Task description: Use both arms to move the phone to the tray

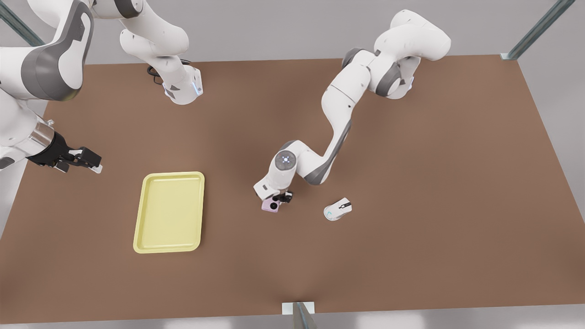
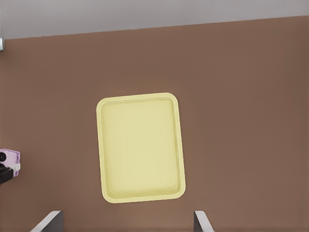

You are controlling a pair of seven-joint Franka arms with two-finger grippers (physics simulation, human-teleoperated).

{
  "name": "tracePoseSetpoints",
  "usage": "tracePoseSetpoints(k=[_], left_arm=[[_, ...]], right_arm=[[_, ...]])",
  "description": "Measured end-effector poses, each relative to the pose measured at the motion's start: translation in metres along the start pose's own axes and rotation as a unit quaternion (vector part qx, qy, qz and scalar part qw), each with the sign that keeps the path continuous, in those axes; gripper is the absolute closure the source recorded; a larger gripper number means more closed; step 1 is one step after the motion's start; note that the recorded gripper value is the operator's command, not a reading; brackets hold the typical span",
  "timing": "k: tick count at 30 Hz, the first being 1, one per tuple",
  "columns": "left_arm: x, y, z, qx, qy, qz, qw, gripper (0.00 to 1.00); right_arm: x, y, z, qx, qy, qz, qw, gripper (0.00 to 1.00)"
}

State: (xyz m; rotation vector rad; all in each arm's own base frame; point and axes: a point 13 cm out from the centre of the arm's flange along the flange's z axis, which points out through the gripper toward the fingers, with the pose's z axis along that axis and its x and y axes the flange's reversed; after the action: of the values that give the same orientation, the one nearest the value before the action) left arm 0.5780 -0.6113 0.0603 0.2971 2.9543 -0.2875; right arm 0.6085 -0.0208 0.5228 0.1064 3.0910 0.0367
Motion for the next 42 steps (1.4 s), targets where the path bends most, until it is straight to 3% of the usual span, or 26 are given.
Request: tracePoseSetpoints(k=[1, 7, 10, 13, 16, 20, 24, 32, 42], left_arm=[[-0.001, -0.003, 0.0, 0.003, -0.006, -0.005, 1.0, 0.0], [-0.032, 0.008, -0.038, 0.011, -0.022, -0.054, 0.998, 0.0], [-0.109, 0.124, -0.17, -0.007, -0.013, -0.132, 0.991, 0.0], [-0.137, 0.281, -0.31, -0.039, 0.006, -0.206, 0.978, 0.0], [-0.116, 0.394, -0.418, -0.091, 0.017, -0.243, 0.966, 0.0], [-0.035, 0.428, -0.504, -0.076, 0.076, -0.223, 0.969, 0.0], [0.018, 0.428, -0.497, -0.09, 0.126, -0.167, 0.974, 0.0], [0.0, 0.428, -0.45, -0.098, 0.153, -0.083, 0.98, 0.0], [-0.008, 0.432, -0.438, -0.094, 0.152, -0.031, 0.983, 0.0]], right_arm=[[0.001, 0.001, -0.002, 0.0, -0.001, -0.001, 1.0, 0.0], [0.019, 0.004, -0.032, -0.002, 0.004, -0.004, 1.0, 0.0], [0.022, 0.006, -0.021, -0.002, 0.024, -0.006, 1.0, 0.0], [0.023, 0.059, 0.006, 0.011, 0.051, -0.056, 0.997, 0.0], [0.039, 0.17, 0.047, 0.017, 0.081, -0.138, 0.987, 0.0], [0.044, 0.227, 0.102, 0.012, 0.106, -0.131, 0.986, 0.0], [0.046, 0.286, 0.161, 0.012, 0.116, -0.105, 0.988, 0.0], [0.049, 0.426, 0.291, 0.03, 0.093, -0.042, 0.994, 0.0], [0.075, 0.438, 0.395, 0.069, 0.066, 0.076, 0.993, 0.0]])
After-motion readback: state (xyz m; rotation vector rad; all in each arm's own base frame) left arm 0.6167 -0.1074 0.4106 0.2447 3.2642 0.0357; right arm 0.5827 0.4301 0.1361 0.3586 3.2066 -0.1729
